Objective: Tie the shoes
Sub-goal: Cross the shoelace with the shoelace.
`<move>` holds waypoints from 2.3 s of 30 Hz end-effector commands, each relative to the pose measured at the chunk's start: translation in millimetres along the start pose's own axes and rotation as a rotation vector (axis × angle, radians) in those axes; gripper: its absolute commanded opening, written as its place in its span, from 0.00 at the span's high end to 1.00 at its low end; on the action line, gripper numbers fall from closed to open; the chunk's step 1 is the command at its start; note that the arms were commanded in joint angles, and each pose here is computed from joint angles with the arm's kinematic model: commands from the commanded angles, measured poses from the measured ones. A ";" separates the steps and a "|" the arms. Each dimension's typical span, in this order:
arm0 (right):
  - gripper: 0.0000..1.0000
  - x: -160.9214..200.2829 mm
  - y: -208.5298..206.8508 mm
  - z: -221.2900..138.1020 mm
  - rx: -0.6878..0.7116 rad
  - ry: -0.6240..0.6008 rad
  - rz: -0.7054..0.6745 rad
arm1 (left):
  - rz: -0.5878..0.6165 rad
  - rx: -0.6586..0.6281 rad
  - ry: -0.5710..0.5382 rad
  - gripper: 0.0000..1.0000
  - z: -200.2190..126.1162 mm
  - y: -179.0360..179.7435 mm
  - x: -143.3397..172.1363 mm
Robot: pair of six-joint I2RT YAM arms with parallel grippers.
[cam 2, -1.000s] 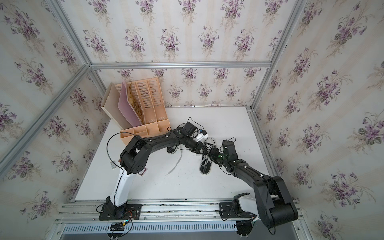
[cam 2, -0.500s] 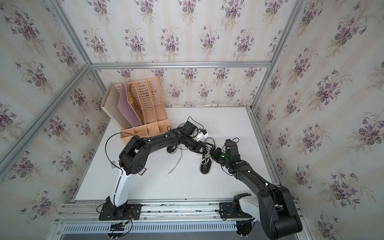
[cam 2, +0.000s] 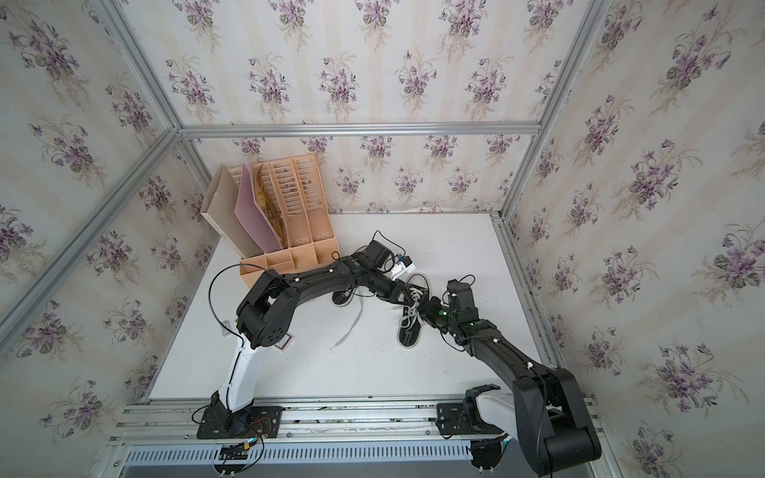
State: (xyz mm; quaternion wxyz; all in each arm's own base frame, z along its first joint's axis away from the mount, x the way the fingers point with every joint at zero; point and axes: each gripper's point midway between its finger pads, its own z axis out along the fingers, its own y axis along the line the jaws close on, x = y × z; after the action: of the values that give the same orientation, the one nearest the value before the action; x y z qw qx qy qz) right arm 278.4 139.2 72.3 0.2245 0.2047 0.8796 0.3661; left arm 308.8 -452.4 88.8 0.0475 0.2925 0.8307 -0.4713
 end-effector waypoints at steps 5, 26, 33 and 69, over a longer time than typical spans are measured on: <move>1.00 -0.4 7.4 4.0 -0.041 0.010 -0.012 | 0.001 -0.003 -0.004 0.79 0.2 0.3 -0.6; 1.00 -1.9 4.5 5.3 -0.024 0.006 -0.013 | -0.031 0.032 -0.064 0.56 -12.7 -1.0 -14.0; 1.00 -2.6 4.0 5.3 -0.020 0.002 -0.013 | -0.077 0.007 -0.055 0.65 -7.7 15.9 -8.8; 1.00 -9.3 7.3 10.6 -0.023 -0.005 -0.012 | -0.067 0.054 -0.002 0.74 3.6 10.9 -5.4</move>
State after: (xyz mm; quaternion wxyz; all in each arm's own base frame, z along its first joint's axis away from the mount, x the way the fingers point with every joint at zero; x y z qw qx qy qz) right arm 289.6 144.4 70.3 0.2237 0.2019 0.8772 0.3737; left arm 318.1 -454.6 75.3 0.0173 0.2576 0.8303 -0.4939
